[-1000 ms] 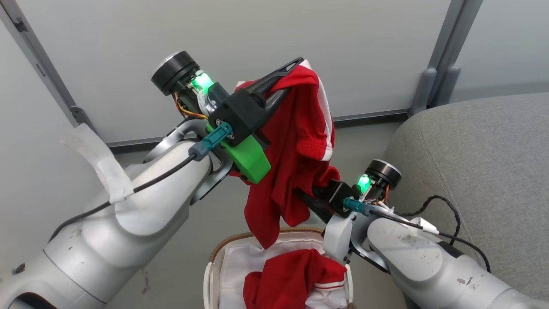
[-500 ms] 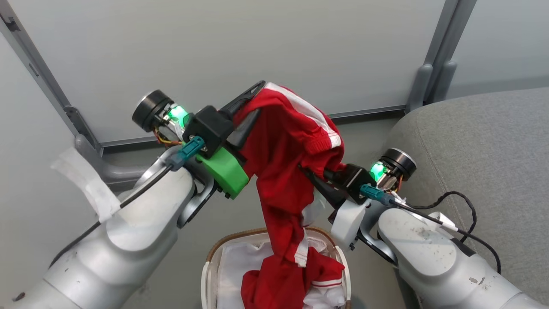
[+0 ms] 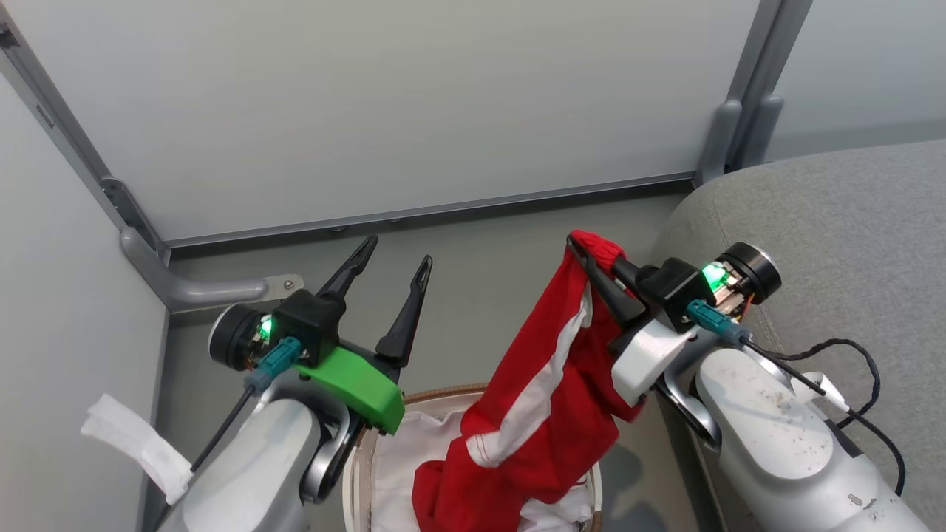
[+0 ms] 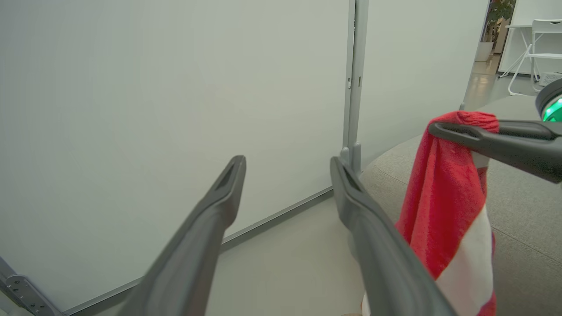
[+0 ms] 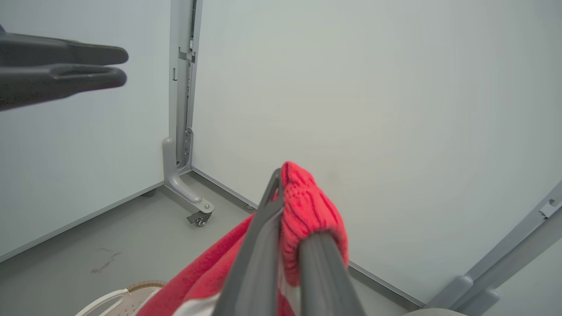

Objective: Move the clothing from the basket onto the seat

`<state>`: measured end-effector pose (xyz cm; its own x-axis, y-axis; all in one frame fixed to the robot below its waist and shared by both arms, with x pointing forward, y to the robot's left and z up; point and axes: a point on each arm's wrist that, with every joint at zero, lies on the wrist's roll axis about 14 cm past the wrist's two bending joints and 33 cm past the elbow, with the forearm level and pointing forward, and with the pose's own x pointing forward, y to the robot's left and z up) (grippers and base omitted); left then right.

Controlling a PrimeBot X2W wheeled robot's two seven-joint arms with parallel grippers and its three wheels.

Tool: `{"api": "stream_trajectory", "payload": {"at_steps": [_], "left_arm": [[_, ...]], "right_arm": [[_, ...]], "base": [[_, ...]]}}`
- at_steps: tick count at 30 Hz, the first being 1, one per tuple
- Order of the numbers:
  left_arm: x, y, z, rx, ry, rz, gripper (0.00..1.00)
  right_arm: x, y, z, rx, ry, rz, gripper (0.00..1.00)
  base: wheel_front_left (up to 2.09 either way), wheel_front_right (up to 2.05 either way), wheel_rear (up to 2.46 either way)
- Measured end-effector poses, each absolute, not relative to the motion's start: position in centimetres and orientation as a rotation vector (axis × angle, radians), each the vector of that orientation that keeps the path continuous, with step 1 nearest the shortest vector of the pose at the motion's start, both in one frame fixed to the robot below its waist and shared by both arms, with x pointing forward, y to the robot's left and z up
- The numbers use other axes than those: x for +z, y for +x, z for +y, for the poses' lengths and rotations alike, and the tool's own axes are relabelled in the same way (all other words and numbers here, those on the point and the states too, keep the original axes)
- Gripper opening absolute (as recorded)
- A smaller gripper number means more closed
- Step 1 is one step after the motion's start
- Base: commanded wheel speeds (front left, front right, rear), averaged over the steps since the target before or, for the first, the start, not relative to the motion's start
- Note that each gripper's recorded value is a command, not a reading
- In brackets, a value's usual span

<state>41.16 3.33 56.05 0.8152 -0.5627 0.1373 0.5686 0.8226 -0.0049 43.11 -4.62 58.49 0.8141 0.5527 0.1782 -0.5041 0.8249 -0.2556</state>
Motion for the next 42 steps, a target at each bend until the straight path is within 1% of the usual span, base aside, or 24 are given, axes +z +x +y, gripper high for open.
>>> {"api": "stream_trajectory", "payload": {"at_steps": [12,20,26,30,42], "left_arm": [[52.0,38.7,4.0,-0.539,-0.159,-0.045,1.0],[51.1,38.0,2.1,-0.565,-0.193,-0.025,1.0],[50.6,37.6,-0.5,-0.63,-0.217,-0.004,1.0],[50.3,37.5,-2.6,-0.69,-0.222,0.007,1.0],[49.6,36.5,-10.3,-0.924,-0.249,0.045,1.0]], "right_arm": [[59.3,43.5,-7.4,0.458,-0.177,-0.287,0.0],[60.2,43.8,-9.6,0.388,-0.188,-0.313,0.0],[61.4,43.8,-12.5,0.321,-0.231,-0.341,0.0],[61.7,43.6,-15.6,0.254,-0.273,-0.339,0.0],[61.2,41.4,-24.9,0.029,-0.34,-0.278,0.0]], "base": [[0.0,0.0,0.0],[0.0,0.0,0.0],[0.0,0.0,0.0],[0.0,0.0,0.0],[0.0,0.0,0.0]]}}
